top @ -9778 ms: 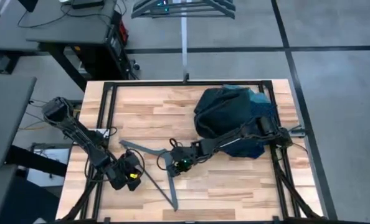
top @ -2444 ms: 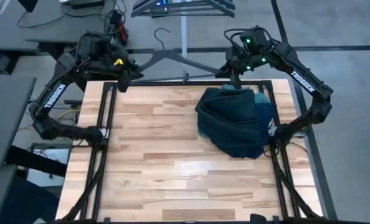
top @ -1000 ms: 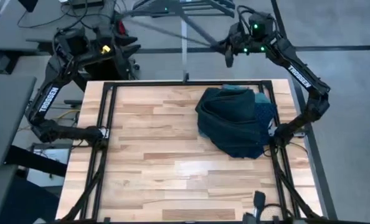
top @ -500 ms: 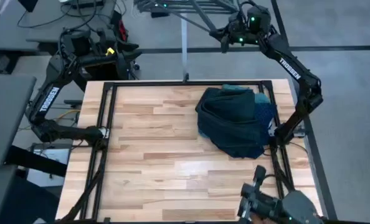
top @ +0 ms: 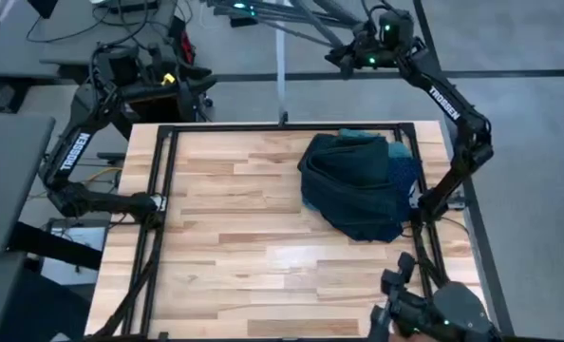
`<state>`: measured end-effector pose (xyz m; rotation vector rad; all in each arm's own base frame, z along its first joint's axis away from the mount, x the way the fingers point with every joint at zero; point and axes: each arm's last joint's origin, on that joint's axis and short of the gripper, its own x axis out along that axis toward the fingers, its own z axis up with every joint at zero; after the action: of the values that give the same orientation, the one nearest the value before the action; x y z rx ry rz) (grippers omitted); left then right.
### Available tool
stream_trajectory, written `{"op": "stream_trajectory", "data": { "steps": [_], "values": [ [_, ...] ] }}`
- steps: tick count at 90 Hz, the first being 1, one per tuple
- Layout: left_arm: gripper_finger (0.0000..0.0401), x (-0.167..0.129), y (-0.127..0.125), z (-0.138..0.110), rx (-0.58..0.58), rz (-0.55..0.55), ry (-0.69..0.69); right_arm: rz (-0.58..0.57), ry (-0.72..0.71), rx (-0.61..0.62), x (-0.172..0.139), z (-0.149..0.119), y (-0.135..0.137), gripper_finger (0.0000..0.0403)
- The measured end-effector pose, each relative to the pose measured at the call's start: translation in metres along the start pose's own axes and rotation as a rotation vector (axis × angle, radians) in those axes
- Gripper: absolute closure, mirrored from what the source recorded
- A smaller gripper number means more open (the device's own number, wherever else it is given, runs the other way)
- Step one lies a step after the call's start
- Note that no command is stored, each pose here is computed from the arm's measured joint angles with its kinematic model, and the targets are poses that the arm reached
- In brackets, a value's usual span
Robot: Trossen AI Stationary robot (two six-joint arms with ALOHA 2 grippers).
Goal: Hang clothes
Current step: Hang the gray hanger on the rack, then return to Home Position
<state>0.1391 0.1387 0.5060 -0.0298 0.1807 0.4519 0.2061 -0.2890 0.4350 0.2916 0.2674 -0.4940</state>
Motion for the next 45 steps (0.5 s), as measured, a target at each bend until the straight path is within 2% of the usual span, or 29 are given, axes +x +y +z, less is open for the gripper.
{"op": "stream_trajectory", "data": {
  "steps": [12, 23, 36, 45],
  "values": [
    [0.0262, 0.000, 0.000, -0.002, -0.012, 0.000, 0.023, -0.055, 0.067, 0.003, -0.026, -0.004, -0.009, 0.0177],
    [0.0262, 0.000, 0.001, -0.009, -0.035, 0.053, 0.093, -0.106, 0.128, 0.034, -0.060, -0.008, -0.009, 0.0154],
    [0.0262, 0.007, -0.003, -0.019, -0.088, 0.033, 0.144, -0.093, 0.156, -0.067, -0.101, -0.008, 0.020, 0.0150],
    [0.0262, 0.015, -0.011, -0.025, -0.109, -0.014, 0.149, -0.072, 0.099, -0.118, -0.127, -0.007, 0.044, 0.0158]
  ]
}}
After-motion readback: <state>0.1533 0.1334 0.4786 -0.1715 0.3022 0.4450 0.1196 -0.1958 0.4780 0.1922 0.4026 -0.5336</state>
